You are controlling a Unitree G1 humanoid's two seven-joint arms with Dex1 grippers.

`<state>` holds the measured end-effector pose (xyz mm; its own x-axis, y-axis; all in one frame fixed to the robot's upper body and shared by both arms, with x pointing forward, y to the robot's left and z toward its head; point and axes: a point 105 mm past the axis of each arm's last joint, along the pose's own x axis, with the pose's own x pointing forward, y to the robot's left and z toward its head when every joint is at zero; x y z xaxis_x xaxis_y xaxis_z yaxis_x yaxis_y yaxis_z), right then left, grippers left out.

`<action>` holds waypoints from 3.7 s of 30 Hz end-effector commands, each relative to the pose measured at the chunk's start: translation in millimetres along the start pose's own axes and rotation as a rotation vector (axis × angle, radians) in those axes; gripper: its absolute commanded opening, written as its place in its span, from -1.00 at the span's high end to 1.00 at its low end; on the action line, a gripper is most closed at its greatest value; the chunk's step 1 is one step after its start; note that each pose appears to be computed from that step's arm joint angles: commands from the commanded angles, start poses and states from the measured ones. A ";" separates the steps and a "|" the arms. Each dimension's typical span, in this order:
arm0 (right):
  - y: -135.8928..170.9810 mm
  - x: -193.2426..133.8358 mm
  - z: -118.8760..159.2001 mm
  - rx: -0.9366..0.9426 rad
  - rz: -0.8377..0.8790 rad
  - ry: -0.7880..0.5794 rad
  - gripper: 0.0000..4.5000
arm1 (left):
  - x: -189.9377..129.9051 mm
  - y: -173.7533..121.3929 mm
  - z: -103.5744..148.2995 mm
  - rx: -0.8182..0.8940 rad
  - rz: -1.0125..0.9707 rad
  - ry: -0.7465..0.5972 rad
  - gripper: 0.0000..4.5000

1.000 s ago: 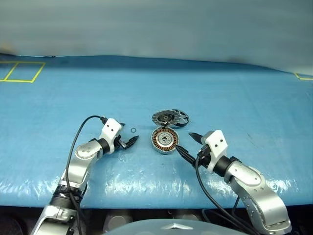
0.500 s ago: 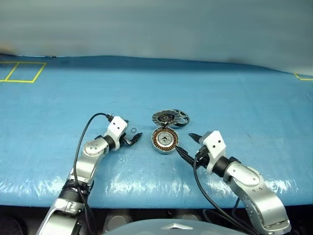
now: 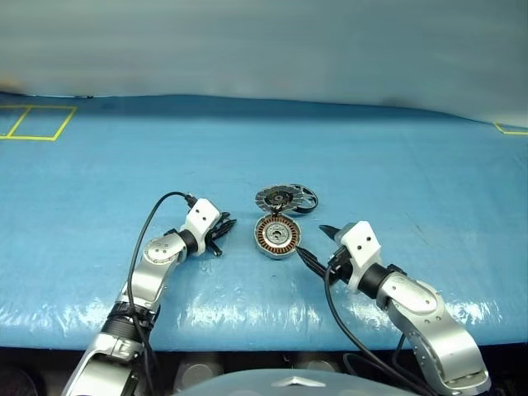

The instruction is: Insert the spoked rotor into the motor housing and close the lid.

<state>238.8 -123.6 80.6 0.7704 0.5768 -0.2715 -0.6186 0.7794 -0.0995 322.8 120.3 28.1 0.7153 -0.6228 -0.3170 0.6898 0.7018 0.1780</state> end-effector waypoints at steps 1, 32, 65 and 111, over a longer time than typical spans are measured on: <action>-0.7 1.1 7.9 -0.027 0.003 -0.031 -0.71 | -9.1 1.9 -33.3 -0.013 0.025 0.131 0.71; 1.0 -13.0 11.8 0.028 0.038 -0.038 -0.71 | 10.9 -70.7 75.2 0.182 -0.431 -0.287 0.71; -0.5 -9.6 4.8 0.009 0.001 -0.011 -0.71 | 35.4 -81.0 59.5 0.231 -0.449 -0.216 0.71; 17.0 -2.4 39.5 0.012 0.163 -0.142 -0.32 | -38.4 -77.9 78.2 0.117 -0.594 -0.306 -0.49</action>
<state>235.3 -108.8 102.1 0.6977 0.6879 -0.2000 -0.7067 0.7067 -0.0346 251.5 63.1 83.9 0.1981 -0.9674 -0.1580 0.9762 0.1802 0.1211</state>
